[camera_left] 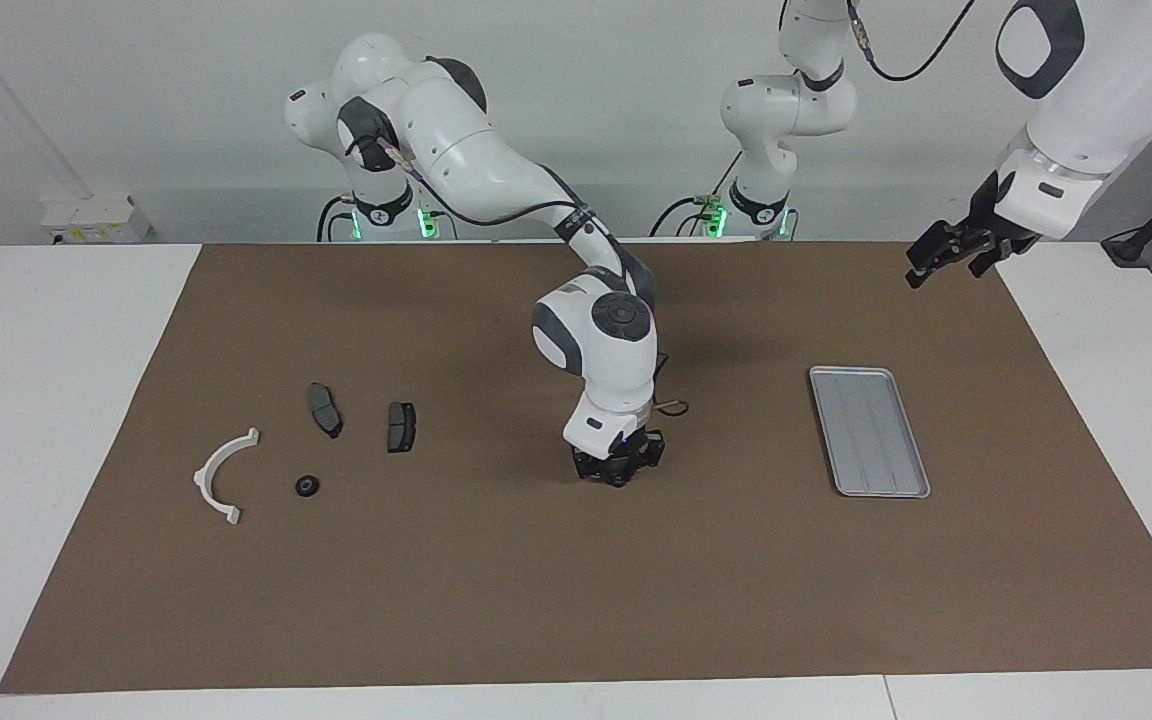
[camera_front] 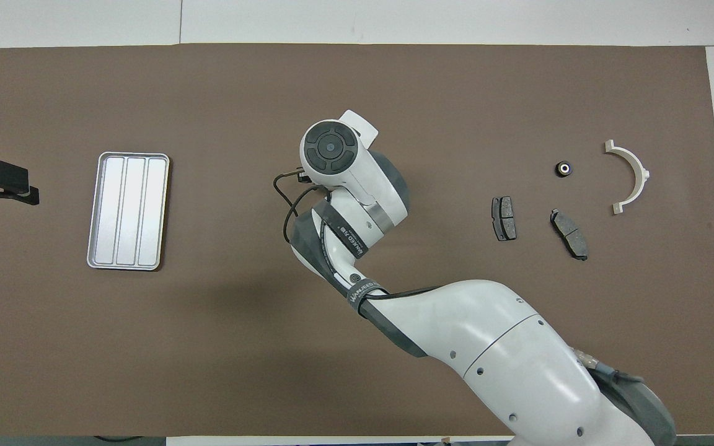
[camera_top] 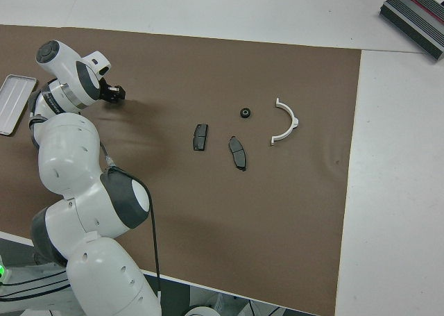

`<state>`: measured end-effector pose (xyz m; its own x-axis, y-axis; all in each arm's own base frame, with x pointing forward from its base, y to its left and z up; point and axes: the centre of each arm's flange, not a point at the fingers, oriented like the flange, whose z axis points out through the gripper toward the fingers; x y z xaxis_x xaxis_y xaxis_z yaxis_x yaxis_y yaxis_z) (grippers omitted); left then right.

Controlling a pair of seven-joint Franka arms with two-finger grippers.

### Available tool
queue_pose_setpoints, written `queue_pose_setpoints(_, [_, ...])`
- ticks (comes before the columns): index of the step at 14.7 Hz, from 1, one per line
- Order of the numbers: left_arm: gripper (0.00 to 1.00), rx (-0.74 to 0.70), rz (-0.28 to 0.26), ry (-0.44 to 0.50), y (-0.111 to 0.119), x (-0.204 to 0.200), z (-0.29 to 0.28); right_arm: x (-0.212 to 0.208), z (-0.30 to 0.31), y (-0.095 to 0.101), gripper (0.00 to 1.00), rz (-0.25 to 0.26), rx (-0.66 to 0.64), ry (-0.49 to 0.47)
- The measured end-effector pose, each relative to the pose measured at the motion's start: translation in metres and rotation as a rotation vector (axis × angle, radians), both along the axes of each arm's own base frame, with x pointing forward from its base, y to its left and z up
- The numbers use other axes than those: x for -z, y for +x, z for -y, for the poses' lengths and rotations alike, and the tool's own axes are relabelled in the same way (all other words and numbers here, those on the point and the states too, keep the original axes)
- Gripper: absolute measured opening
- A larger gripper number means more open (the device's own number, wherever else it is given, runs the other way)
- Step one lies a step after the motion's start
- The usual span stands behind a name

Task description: Place bearing gear from tray to pile

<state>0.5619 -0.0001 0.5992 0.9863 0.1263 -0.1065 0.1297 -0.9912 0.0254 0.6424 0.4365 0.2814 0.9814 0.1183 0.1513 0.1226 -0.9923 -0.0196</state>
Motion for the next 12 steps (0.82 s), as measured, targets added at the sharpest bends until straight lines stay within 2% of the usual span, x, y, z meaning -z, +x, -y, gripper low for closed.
queue_pose_setpoints(5, [1.0,0.0,0.003,0.0,0.001,0.0,0.0,0.0,0.003,0.002,0.31,0.0,0.004,0.0])
queue_pose_setpoints(9, [1.0,-0.001,0.005,0.0,0.001,-0.001,-0.001,-0.002,0.03,0.019,0.31,-0.006,0.041,-0.01])
queue_pose_setpoints(12, [1.0,-0.001,0.005,0.0,0.001,-0.001,-0.001,-0.026,0.054,0.033,0.31,-0.005,0.058,-0.018])
